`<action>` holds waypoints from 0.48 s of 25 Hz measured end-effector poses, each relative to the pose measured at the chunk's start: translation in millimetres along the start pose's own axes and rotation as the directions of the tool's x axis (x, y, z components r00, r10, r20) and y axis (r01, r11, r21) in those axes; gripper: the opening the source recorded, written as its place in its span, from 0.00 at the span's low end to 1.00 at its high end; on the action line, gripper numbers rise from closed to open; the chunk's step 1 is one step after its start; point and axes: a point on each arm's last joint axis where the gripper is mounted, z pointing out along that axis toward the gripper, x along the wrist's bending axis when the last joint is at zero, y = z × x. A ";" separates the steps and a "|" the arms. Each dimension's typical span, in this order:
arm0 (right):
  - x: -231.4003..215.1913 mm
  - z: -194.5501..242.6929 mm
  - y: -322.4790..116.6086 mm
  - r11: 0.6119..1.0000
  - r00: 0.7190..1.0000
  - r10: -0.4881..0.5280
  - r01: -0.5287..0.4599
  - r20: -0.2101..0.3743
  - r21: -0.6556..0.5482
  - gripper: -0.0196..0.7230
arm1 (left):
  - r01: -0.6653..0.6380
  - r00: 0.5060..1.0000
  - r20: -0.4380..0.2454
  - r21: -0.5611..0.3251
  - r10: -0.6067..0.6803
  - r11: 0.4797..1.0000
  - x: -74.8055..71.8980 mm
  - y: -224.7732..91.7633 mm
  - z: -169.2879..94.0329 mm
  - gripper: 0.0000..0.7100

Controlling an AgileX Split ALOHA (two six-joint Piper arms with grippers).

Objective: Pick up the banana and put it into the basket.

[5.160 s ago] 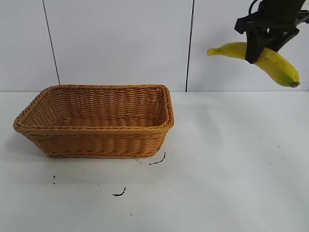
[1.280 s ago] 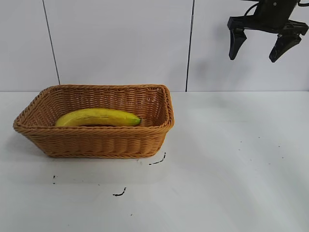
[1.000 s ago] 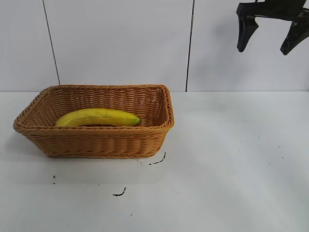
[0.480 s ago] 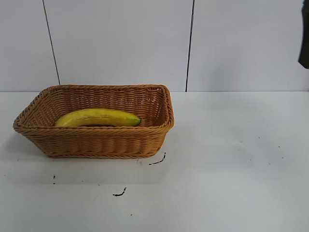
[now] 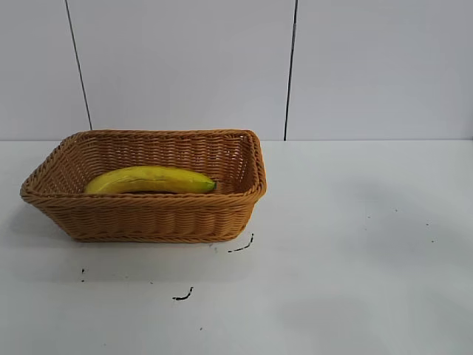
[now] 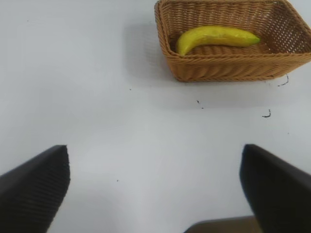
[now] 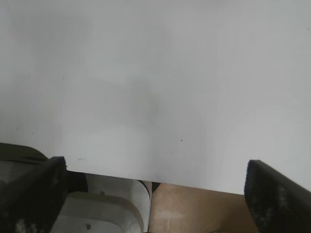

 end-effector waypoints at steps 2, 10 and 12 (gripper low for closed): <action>0.9 -7.6 -13.1 0.998 1.000 -0.003 0.003 0.004 -0.066 0.96 | 0.000 1.000 0.000 0.000 0.000 1.000 0.0 0.0 0.0 0.97; 4.0 -42.5 -43.8 0.929 1.000 -0.012 0.018 0.019 -0.369 0.96 | 0.000 1.000 0.000 0.000 0.000 1.000 0.0 0.0 0.0 0.97; 4.8 -50.1 -53.0 0.898 1.000 -0.014 0.023 0.023 -0.438 0.96 | 0.000 1.000 0.000 0.000 0.000 1.000 0.0 0.0 0.0 0.97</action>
